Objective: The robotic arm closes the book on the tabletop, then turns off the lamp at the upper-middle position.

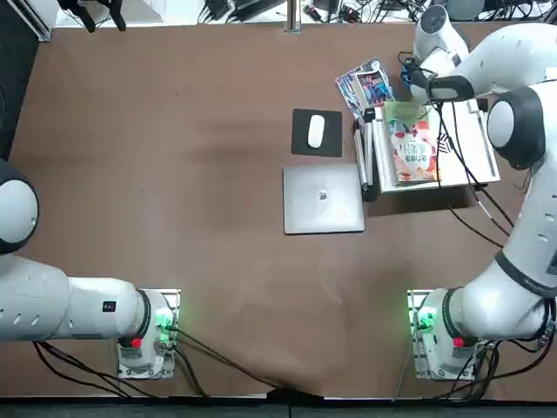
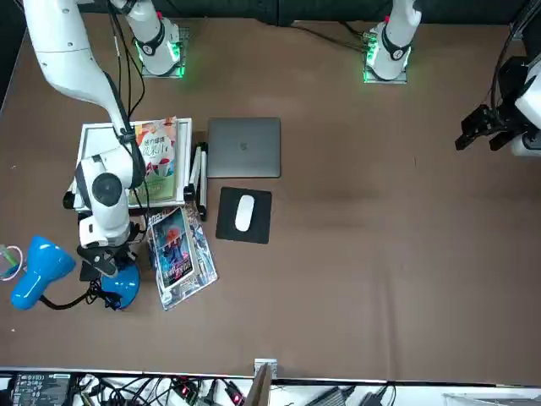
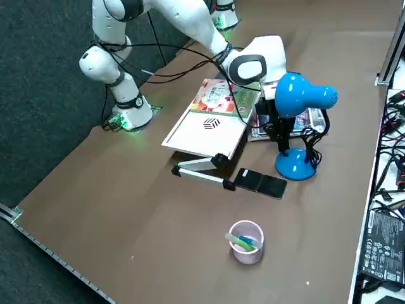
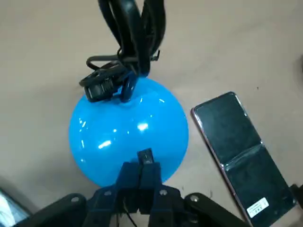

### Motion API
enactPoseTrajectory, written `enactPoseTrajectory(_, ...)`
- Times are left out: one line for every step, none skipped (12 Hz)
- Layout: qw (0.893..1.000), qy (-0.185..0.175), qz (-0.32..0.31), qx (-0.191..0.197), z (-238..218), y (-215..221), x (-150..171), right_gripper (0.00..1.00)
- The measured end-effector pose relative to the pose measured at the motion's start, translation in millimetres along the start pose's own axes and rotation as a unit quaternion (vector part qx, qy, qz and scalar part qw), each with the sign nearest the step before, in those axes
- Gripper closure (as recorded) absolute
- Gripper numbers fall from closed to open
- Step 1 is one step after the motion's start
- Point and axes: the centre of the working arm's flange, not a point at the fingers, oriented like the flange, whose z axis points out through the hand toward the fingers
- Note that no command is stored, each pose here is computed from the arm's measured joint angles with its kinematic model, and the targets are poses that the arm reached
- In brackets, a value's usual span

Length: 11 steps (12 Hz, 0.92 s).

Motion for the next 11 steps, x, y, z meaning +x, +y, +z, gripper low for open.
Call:
enactPoseTrajectory(1.000,0.001,0.000,0.000,0.0,0.9,1.1,0.99)
enactPoseTrajectory(1.000,0.002,0.000,0.000,0.1,1.6,1.9,0.99)
enactPoseTrajectory(1.000,0.003,0.000,0.002,0.1,2.1,2.4,0.99)
enactPoseTrajectory(1.000,0.005,0.000,0.004,0.1,2.1,2.8,0.99)
enactPoseTrajectory(1.000,0.006,-0.001,0.007,0.4,1.6,3.0,0.99)
enactPoseTrajectory(1.000,0.008,-0.001,0.011,1.3,1.2,2.8,0.99)
enactPoseTrajectory(1.000,0.009,-0.001,0.014,2.8,1.3,2.6,0.99)
enactPoseTrajectory(1.000,0.009,-0.001,0.016,4.1,1.7,2.7,0.99)
enactPoseTrajectory(1.000,0.010,-0.001,0.017,4.9,2.2,2.9,0.99)
enactPoseTrajectory(1.000,0.010,0.000,0.018,5.0,2.6,3.3,0.99)
enactPoseTrajectory(1.000,0.011,-0.001,0.019,4.9,2.7,3.6,0.99)
